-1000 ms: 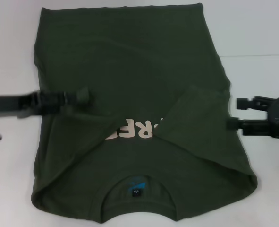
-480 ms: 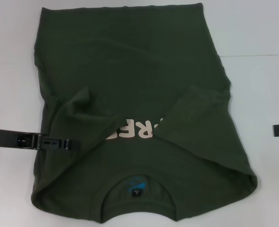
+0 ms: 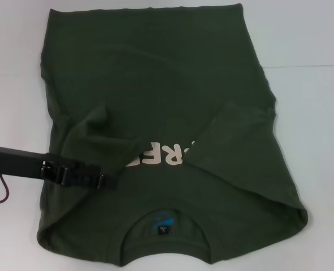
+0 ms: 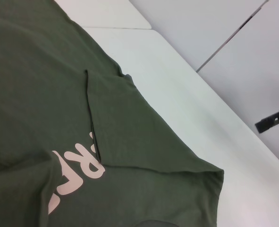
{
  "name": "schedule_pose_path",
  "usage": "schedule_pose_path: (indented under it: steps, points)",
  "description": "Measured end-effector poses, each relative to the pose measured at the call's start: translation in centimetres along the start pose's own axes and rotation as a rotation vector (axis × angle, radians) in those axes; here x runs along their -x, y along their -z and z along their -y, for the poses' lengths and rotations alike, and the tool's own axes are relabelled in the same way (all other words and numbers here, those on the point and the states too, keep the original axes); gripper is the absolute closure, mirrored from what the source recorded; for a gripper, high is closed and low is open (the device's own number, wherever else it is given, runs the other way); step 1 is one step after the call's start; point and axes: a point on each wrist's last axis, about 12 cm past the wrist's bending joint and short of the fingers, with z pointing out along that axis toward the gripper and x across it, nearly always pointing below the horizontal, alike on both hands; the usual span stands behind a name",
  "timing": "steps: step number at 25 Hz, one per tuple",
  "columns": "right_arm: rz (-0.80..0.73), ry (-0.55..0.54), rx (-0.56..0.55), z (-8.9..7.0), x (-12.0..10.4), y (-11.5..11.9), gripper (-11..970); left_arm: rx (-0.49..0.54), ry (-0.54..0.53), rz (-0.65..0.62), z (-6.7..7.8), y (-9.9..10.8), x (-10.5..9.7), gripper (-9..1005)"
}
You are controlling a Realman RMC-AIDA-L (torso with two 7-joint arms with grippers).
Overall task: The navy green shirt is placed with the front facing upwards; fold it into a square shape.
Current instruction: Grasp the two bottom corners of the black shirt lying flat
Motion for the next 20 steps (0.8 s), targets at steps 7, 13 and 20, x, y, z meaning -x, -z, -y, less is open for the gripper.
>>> schedule_pose_path:
  steps: [7,13,20]
  points:
    - [-0.111,-0.08,-0.115,-0.7,2.1,-2.3,18,-0.038,-0.043,0.007,0.5,-0.4,0.1,141]
    - [-0.155,-0.12,-0.148,-1.0,3.2,-4.3,19,-0.057,-0.063,0.011,0.9,-0.5,0.3,142]
    - [-0.195,-0.161,-0.178,-0.6,3.2,-5.9,20,-0.06,-0.071,0.018,0.9,-0.6,0.0,142]
